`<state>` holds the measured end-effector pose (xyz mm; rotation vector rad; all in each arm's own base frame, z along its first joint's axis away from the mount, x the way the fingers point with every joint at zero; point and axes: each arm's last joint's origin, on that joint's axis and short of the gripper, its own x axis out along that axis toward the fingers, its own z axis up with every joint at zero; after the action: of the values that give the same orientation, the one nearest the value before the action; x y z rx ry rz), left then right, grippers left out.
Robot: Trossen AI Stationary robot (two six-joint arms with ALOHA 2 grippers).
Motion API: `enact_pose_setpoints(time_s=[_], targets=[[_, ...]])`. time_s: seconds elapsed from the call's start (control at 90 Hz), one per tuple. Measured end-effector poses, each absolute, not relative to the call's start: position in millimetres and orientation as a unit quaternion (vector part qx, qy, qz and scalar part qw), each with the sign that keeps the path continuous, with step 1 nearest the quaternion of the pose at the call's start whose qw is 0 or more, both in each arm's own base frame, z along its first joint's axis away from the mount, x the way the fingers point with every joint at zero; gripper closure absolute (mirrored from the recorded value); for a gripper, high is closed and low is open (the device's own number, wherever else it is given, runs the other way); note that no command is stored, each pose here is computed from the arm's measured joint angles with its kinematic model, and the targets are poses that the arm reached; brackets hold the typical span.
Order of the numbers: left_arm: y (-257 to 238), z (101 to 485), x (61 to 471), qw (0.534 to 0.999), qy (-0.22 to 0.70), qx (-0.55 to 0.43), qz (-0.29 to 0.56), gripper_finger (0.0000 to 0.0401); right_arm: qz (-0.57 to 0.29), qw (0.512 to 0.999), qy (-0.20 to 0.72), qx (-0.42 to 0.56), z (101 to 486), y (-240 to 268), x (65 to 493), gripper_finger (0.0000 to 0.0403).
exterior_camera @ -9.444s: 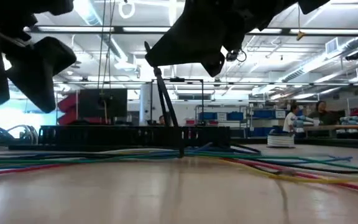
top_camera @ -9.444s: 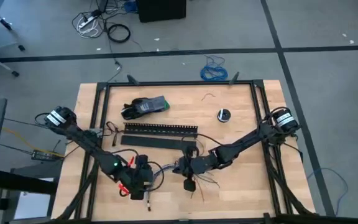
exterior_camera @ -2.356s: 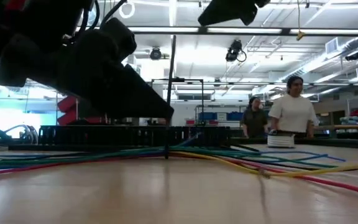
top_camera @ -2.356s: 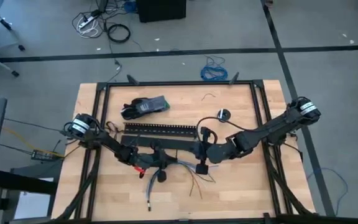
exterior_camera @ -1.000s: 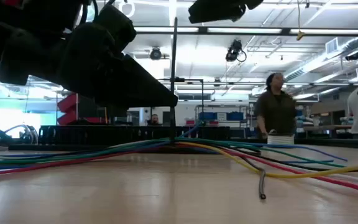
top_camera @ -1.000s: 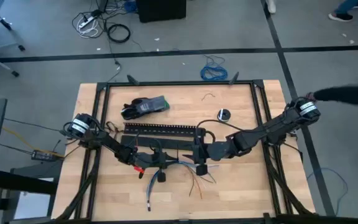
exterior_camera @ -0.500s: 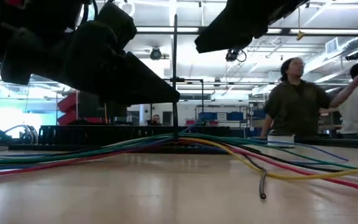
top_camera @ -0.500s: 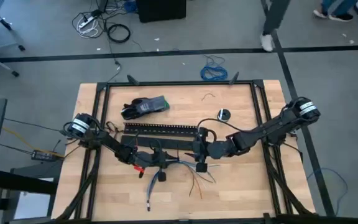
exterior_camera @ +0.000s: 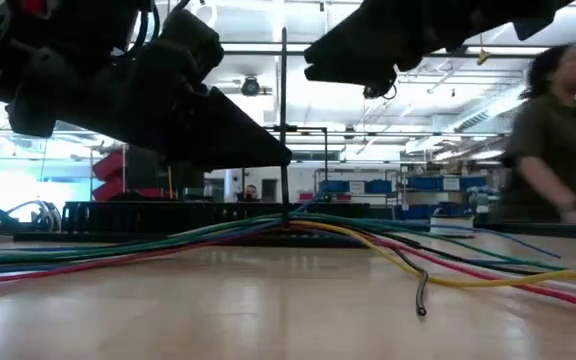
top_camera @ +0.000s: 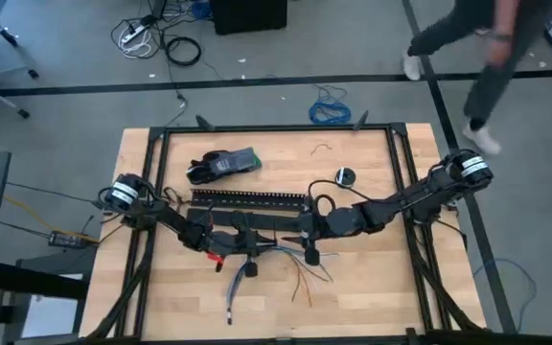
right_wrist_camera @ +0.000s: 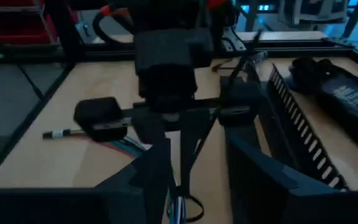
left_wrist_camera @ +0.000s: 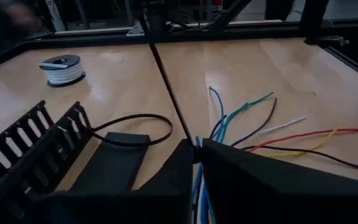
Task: Ziptie cables
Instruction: Wrap the right black zip tie on the cables
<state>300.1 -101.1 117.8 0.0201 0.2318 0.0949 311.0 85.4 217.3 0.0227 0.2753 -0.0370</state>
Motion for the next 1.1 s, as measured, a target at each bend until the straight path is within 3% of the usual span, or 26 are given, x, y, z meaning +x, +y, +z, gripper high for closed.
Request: enact_pose_setpoints(time_s=[0.667,0.9,1.1], targets=[[-89.4,129.7,317.8,0.994,0.098,0.034,0.04,0.0387,-0.028,0.992,0.126,0.007,219.7,68.5,316.2,0.0263],[-89.1,129.4,317.8,0.994,0.099,0.034,0.04,0.0387,-0.027,0.992,0.126,0.0,219.6,68.6,316.2,0.0314],[-89.1,129.3,317.7,0.994,0.1,0.034,0.04,0.0387,-0.025,0.991,0.132,-0.016,218.7,68.6,315.9,0.0395]])
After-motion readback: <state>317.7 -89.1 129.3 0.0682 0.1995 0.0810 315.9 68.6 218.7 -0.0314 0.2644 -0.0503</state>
